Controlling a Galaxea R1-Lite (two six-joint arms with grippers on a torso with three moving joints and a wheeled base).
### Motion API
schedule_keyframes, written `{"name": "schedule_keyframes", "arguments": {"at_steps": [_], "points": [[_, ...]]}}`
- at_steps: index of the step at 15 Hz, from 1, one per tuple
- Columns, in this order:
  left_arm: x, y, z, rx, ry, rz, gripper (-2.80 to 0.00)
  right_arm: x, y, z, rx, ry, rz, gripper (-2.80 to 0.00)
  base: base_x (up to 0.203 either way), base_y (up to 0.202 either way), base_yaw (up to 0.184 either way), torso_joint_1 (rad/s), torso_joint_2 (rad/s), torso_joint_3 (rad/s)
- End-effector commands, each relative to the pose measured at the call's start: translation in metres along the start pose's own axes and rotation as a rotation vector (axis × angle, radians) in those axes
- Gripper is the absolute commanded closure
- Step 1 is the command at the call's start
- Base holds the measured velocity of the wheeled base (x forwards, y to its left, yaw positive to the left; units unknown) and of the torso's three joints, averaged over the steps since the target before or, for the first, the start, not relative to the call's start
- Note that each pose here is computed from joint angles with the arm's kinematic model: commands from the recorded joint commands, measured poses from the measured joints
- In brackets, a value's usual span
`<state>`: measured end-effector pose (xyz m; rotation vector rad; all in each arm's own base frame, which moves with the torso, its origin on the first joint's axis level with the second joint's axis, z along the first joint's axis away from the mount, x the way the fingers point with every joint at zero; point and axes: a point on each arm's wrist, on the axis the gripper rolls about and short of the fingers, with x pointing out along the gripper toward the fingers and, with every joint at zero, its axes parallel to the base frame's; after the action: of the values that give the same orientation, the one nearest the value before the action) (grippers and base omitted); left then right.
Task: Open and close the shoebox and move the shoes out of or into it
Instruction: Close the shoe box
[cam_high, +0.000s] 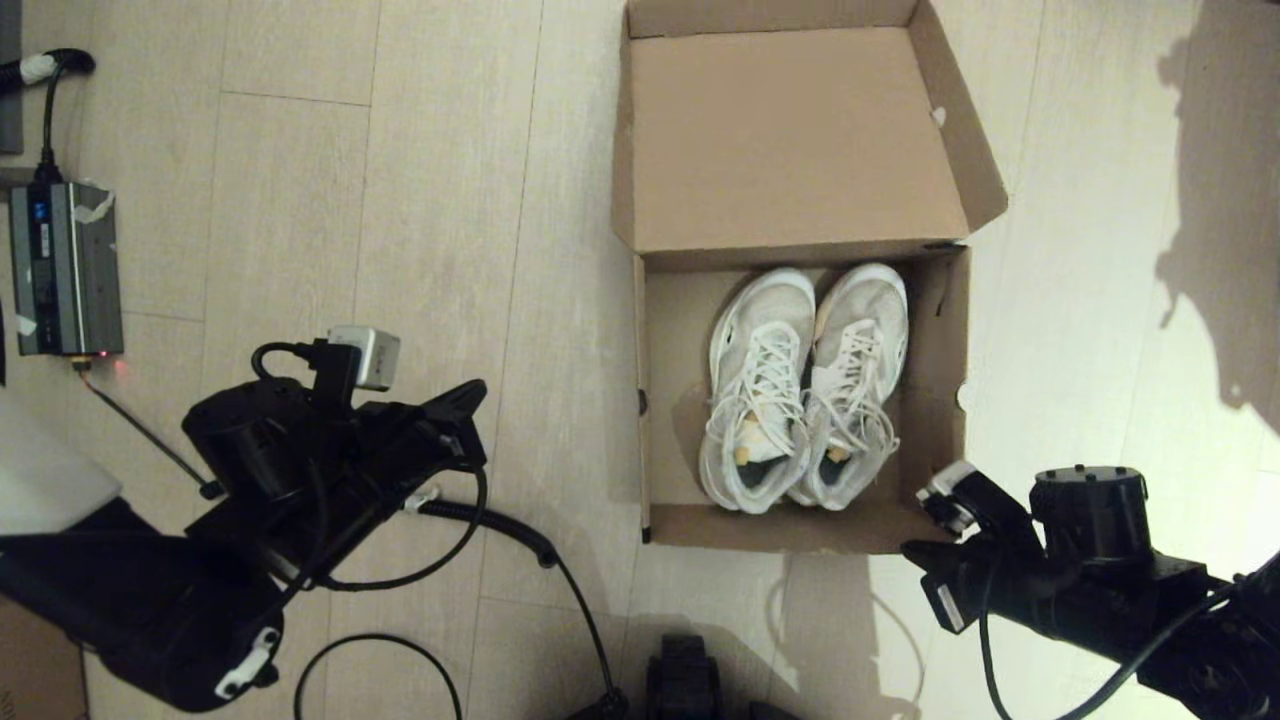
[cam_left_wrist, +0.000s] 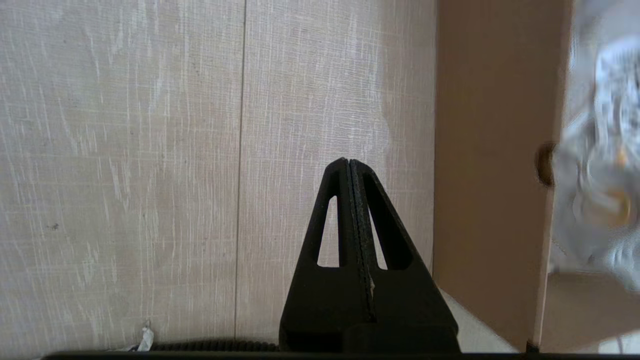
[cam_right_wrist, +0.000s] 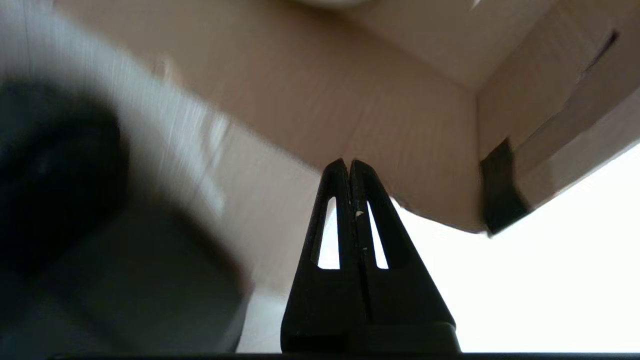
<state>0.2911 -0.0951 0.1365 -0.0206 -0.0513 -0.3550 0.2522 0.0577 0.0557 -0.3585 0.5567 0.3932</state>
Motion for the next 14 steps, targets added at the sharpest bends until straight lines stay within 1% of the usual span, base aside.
{"name": "schedule_keyframes", "arguments": {"at_steps": [1, 2, 4, 7, 9, 12, 14], "points": [[0.0, 0.0, 0.0, 0.0, -0.006, 0.0, 0.0, 0.002, 0.01, -0.015, -0.008, 0.062, 0.037, 0.0, 0.0, 0.0, 0.0, 0.0, 0.0, 0.0], [0.0, 0.0, 0.0, 0.0, -0.007, 0.0, 0.0, 0.002, 0.016, -0.017, -0.016, 0.065, 0.056, 0.0, 0.0, 0.0, 0.0, 0.0, 0.0, 0.0], [0.0, 0.003, 0.001, 0.001, -0.01, 0.008, 0.0, 0.002, 0.027, -0.017, -0.038, 0.033, 0.08, 0.0, 0.0, 0.0, 0.0, 0.0, 0.0, 0.0], [0.0, 0.004, 0.002, 0.001, -0.015, 0.002, 0.0, -0.003, 0.023, 0.0, -0.041, -0.082, 0.047, 0.0, 0.0, 0.0, 0.0, 0.0, 0.0, 0.0], [0.0, 0.004, 0.001, 0.001, -0.009, 0.0, 0.0, -0.017, 0.021, 0.007, -0.037, -0.132, 0.029, 0.0, 0.0, 0.0, 0.0, 0.0, 0.0, 0.0], [-0.001, 0.004, -0.001, 0.0, -0.001, 0.0, 0.0, -0.042, 0.025, -0.002, -0.035, -0.127, 0.012, 0.0, 0.0, 0.0, 0.0, 0.0, 0.0, 0.0], [-0.005, 0.004, -0.004, 0.0, 0.005, 0.0, 0.0, -0.057, 0.025, -0.003, -0.031, -0.153, -0.006, 0.0, 0.0, 0.0, 0.0, 0.0, 0.0, 0.0]]}}
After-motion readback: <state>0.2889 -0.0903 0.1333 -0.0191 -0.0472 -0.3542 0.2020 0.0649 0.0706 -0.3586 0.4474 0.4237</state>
